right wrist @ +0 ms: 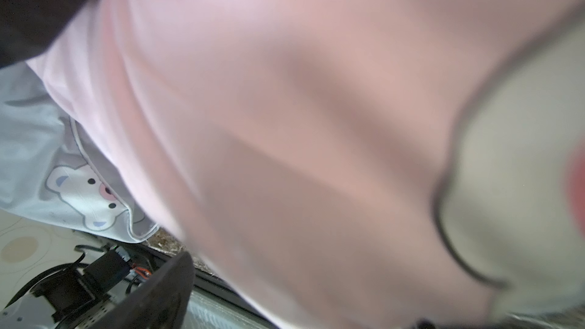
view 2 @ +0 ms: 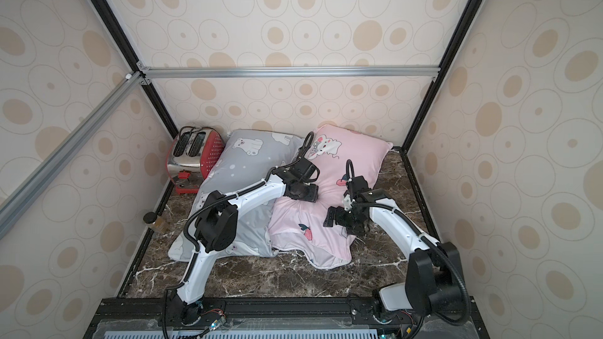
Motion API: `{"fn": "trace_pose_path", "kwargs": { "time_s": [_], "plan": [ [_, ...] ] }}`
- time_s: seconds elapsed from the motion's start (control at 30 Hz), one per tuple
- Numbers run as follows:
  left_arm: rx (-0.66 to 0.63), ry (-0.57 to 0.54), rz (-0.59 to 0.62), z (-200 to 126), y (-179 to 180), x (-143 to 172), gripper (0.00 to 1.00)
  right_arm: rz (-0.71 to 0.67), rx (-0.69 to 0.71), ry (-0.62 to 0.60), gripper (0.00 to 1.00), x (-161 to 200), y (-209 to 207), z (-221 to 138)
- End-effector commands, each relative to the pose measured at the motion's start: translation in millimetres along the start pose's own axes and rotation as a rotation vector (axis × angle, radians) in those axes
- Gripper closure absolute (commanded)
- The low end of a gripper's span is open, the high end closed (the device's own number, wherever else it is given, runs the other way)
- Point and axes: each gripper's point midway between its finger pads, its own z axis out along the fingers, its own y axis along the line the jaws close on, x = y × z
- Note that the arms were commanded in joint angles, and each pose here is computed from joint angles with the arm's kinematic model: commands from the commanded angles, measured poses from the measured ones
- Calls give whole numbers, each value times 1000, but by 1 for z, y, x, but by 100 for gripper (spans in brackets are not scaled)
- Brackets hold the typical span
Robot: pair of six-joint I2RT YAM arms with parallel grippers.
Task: Zip up pillowcases
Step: Pick up the pillowcase from the center of the board.
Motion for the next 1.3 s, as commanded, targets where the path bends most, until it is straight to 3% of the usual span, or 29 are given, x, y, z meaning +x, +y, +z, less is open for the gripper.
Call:
{"fn": "trace_pose_path", "kwargs": {
  "time_s": [0.0, 0.3, 0.6, 0.93, 1.27],
  "plan": [
    [-180, 60, -27, 42, 78, 9, 38, 23, 144, -8, 1, 22, -34, -12],
    [-170, 65, -64, 48, 97, -2, 39, 10, -73, 87, 0, 35, -14, 40],
    [-140, 83, -88, 63, 95, 1, 40, 38, -263, 95, 1, 70, 8, 23],
    [-95, 45, -124, 48, 87, 4, 39, 137, -294, 71, 18, 101, 7, -16],
    [-55, -86, -96, -34, 59, -3, 29, 203, -347, 44, 47, 110, 6, -15]
  ]
}}
